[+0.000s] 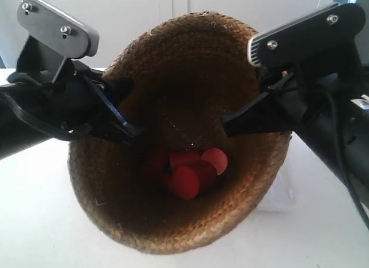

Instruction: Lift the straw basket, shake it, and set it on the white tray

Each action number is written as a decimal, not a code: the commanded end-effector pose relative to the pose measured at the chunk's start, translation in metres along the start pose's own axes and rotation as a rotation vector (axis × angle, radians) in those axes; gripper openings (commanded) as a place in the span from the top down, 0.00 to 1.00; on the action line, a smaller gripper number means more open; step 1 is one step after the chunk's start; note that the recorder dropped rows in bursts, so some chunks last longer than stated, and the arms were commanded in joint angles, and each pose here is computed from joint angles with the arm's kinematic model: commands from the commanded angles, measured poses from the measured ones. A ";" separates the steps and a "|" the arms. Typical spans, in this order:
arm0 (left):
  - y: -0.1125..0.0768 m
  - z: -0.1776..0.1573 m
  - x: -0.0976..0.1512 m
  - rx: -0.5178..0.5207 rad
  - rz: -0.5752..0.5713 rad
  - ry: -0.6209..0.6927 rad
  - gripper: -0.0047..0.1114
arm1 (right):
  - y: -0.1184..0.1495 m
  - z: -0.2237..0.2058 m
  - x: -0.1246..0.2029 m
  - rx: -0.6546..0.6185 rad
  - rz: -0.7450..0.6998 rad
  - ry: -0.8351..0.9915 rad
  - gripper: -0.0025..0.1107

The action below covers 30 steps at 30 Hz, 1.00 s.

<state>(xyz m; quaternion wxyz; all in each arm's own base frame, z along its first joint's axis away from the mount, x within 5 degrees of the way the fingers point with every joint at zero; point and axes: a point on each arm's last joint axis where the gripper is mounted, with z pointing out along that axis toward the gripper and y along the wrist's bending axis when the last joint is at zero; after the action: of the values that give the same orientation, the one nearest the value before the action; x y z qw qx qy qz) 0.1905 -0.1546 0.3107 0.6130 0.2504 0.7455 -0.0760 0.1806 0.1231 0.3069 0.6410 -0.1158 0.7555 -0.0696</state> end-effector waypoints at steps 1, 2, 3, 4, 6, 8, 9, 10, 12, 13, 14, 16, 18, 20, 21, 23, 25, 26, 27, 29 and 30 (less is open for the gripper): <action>-0.016 -0.049 -0.029 0.121 0.093 -0.183 0.96 | -0.007 -0.048 -0.029 -0.186 0.061 -0.154 0.98; -0.017 -0.056 -0.034 0.110 0.097 -0.219 0.96 | -0.007 -0.060 -0.036 -0.265 0.100 -0.221 0.98; -0.019 -0.059 -0.036 0.104 0.094 -0.244 0.96 | -0.005 -0.064 -0.040 -0.306 0.120 -0.262 0.98; -0.021 -0.055 -0.035 0.081 0.093 -0.258 0.96 | -0.003 -0.063 -0.042 -0.299 0.109 -0.327 0.98; -0.010 -0.022 -0.027 -0.120 0.119 -0.283 0.96 | 0.003 -0.035 -0.035 -0.077 0.109 -0.424 0.98; 0.018 0.041 0.000 -0.234 0.033 -0.135 0.96 | 0.007 0.030 -0.011 0.115 0.007 -0.264 0.98; 0.025 0.060 0.009 -0.180 -0.007 -0.023 0.96 | 0.006 0.055 0.003 0.131 -0.027 -0.136 0.98; 0.015 0.070 0.020 -0.007 -0.037 0.113 0.96 | 0.012 0.070 0.017 0.098 -0.034 0.009 0.98; 0.009 0.069 0.025 0.083 0.006 0.161 0.96 | 0.016 0.074 0.030 0.096 -0.056 0.090 0.98; 0.009 0.066 0.024 0.050 0.014 0.137 0.96 | 0.015 0.071 0.030 0.103 -0.063 0.057 0.98; 0.010 0.062 0.021 0.020 0.019 0.107 0.96 | 0.016 0.065 0.026 0.099 -0.055 0.012 0.98; 0.013 0.053 0.010 -0.037 0.019 0.040 0.96 | 0.013 0.056 0.015 0.088 -0.016 -0.052 0.98; 0.014 0.044 0.002 -0.035 0.019 0.003 0.96 | 0.011 0.046 0.002 0.046 -0.005 -0.104 0.98; 0.017 0.038 -0.004 -0.039 0.013 -0.021 0.96 | 0.007 0.040 -0.004 0.019 0.010 -0.128 0.98; 0.017 0.037 -0.005 -0.040 0.012 -0.028 0.96 | 0.006 0.038 -0.006 0.016 0.017 -0.134 0.98; 0.017 0.036 -0.005 -0.037 0.007 -0.027 0.96 | 0.004 0.037 -0.008 0.017 0.022 -0.140 0.98; 0.016 0.037 -0.004 -0.026 0.008 -0.019 0.96 | 0.004 0.037 -0.008 0.017 0.018 -0.140 0.98; 0.016 0.037 -0.004 -0.024 0.008 -0.018 0.96 | 0.004 0.037 -0.008 0.017 0.018 -0.140 0.98; 0.015 0.037 -0.004 -0.020 0.008 -0.016 0.96 | 0.004 0.037 -0.008 0.017 0.016 -0.140 0.98; 0.015 0.035 -0.006 -0.017 0.036 -0.023 0.96 | 0.003 0.035 -0.009 0.030 -0.022 -0.147 0.98; 0.010 0.029 -0.008 0.026 0.038 -0.022 0.96 | 0.002 0.029 -0.011 0.025 -0.045 -0.135 0.98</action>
<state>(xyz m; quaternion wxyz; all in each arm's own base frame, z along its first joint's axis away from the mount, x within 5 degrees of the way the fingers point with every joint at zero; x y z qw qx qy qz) 0.2339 -0.1538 0.3087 0.6249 0.2281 0.7441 -0.0618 0.2186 0.1287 0.3023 0.6803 -0.0983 0.7231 -0.0679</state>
